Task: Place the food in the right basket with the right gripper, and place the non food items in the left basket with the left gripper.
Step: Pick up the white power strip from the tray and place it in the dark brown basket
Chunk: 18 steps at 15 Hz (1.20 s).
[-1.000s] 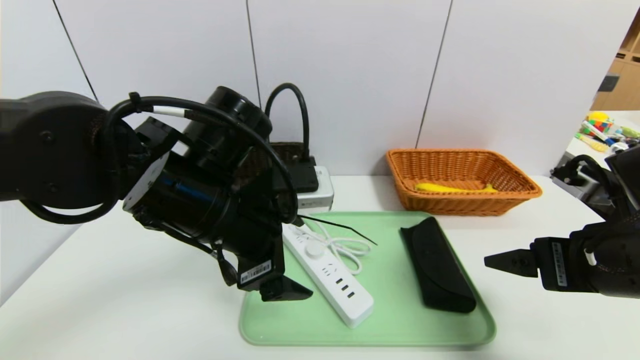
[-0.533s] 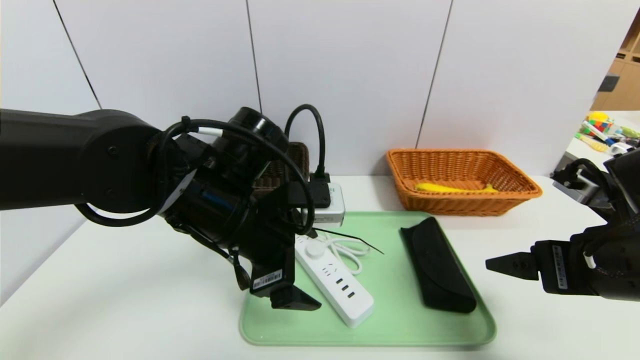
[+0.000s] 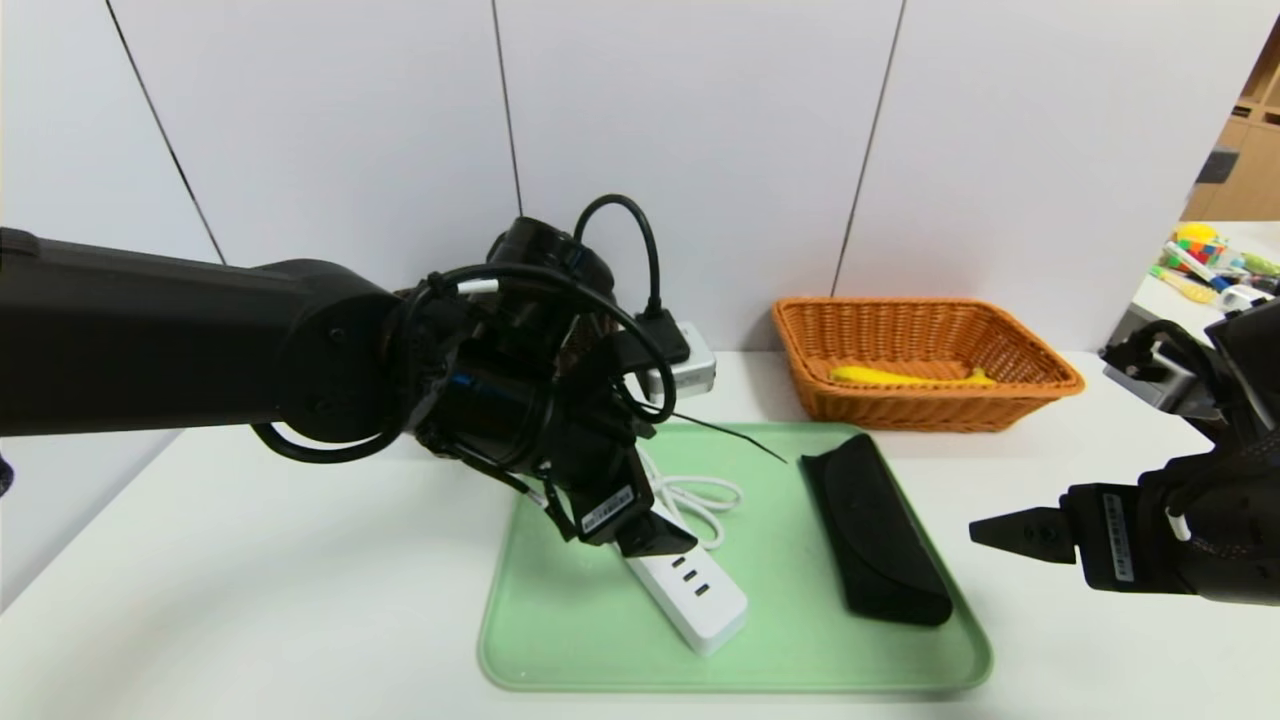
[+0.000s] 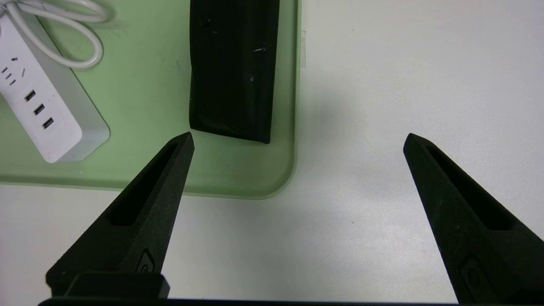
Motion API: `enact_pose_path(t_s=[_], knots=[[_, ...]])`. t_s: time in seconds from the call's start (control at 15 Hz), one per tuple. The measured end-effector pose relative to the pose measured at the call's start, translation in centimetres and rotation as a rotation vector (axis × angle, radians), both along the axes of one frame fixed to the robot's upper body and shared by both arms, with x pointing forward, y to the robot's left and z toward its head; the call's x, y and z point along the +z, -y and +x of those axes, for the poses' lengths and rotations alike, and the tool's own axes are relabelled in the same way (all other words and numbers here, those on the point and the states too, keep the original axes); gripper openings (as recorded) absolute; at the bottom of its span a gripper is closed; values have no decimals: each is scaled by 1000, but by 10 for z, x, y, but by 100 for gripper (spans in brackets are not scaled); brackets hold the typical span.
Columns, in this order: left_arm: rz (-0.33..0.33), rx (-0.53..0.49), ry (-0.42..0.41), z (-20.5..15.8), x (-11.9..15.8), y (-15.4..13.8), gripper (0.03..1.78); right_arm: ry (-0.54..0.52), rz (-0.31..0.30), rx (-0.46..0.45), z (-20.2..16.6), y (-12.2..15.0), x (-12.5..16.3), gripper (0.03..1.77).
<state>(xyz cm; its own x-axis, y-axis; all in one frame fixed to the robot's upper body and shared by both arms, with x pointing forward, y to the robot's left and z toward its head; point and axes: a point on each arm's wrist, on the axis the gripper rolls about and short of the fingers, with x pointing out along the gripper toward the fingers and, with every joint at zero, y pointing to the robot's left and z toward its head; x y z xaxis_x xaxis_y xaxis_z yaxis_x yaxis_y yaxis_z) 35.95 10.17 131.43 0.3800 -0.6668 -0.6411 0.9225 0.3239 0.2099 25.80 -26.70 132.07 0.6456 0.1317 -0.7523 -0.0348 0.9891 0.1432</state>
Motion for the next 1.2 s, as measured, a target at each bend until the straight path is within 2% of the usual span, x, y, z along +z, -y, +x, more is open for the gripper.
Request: enact_pose_path(t_s=[0.27,0.53,0.87,1.2], knots=[[-57,126,25,7,-8,20,169,-6,-1,0,-1,0,-2,170],[-53,135,58,13,-21,34,169,-12,-4,0,-1,0,-3,170],[20,77,106,17,-36,41,169,-18,-6,-2,-2,1,-5,170],[95,96,190,22,-37,41,169,-18,-7,-4,-5,3,-6,170]])
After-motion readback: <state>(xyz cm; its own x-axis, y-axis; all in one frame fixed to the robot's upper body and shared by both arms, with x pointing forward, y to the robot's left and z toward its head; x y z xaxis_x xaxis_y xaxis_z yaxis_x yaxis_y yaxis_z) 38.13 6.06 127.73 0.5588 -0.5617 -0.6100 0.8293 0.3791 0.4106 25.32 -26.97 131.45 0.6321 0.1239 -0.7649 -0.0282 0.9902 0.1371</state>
